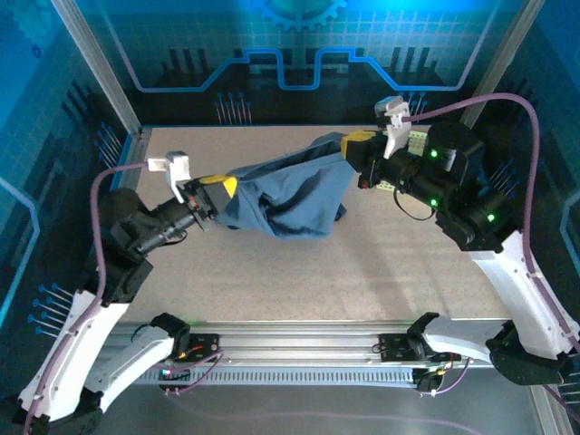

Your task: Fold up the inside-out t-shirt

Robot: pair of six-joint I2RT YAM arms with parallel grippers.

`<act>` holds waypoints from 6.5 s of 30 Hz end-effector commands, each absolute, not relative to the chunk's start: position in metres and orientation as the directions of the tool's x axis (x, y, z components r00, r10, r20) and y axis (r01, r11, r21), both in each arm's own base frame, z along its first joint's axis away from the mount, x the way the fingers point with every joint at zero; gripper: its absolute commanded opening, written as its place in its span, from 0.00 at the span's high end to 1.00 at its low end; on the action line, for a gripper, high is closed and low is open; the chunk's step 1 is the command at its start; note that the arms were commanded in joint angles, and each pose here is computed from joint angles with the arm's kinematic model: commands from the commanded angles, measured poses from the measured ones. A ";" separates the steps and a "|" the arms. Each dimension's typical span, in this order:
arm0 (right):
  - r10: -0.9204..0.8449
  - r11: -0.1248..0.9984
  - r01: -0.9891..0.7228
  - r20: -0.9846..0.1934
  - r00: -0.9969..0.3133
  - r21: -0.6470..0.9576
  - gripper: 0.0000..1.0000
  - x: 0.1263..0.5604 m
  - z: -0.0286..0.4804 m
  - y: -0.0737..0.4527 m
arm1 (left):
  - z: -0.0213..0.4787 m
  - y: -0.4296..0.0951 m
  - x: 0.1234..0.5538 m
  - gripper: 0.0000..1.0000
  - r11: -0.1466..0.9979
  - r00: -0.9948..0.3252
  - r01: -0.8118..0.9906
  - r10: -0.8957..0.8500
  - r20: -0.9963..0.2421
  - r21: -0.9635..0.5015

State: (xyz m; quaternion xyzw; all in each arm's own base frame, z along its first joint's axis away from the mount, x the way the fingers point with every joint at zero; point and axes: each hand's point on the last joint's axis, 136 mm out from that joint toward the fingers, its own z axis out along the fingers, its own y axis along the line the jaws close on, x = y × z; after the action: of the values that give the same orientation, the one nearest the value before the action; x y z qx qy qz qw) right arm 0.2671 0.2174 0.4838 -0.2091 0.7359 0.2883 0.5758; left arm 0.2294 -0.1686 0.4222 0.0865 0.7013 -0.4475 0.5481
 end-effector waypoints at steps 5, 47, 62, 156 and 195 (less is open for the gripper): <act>-0.164 0.810 -0.560 -0.849 -0.501 0.174 1.00 0.369 0.346 0.274 | 0.241 -0.127 0.293 1.00 0.855 -0.637 0.066 -0.360 -0.681 -0.514; -0.271 0.929 -0.349 -0.409 -0.871 0.126 0.29 0.218 0.066 0.236 | 0.076 -0.181 0.408 0.18 0.987 -0.902 0.134 0.156 -0.402 0.084; -0.139 0.990 -0.140 -0.388 -0.911 -0.026 0.37 0.341 0.050 0.166 | 0.037 -0.167 0.280 0.38 0.985 -0.966 -0.109 -0.137 -0.217 -0.135; -0.342 0.890 -0.450 -0.553 -0.760 0.067 0.54 0.221 0.120 0.222 | 0.086 -0.129 0.273 1.00 0.697 -0.807 -0.198 -0.516 -0.289 -0.690; -0.219 0.918 -0.384 -0.683 -0.697 0.097 1.00 0.228 0.187 0.220 | 0.094 -0.115 0.274 1.00 0.715 -0.756 -0.212 -0.551 -0.352 -0.666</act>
State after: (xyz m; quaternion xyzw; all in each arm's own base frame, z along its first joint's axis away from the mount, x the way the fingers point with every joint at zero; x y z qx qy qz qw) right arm 0.2287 0.2325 0.1684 -0.1768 0.9240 0.1033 0.3230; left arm 0.2671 -0.1216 0.0831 -0.2076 0.8916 -0.3171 0.2477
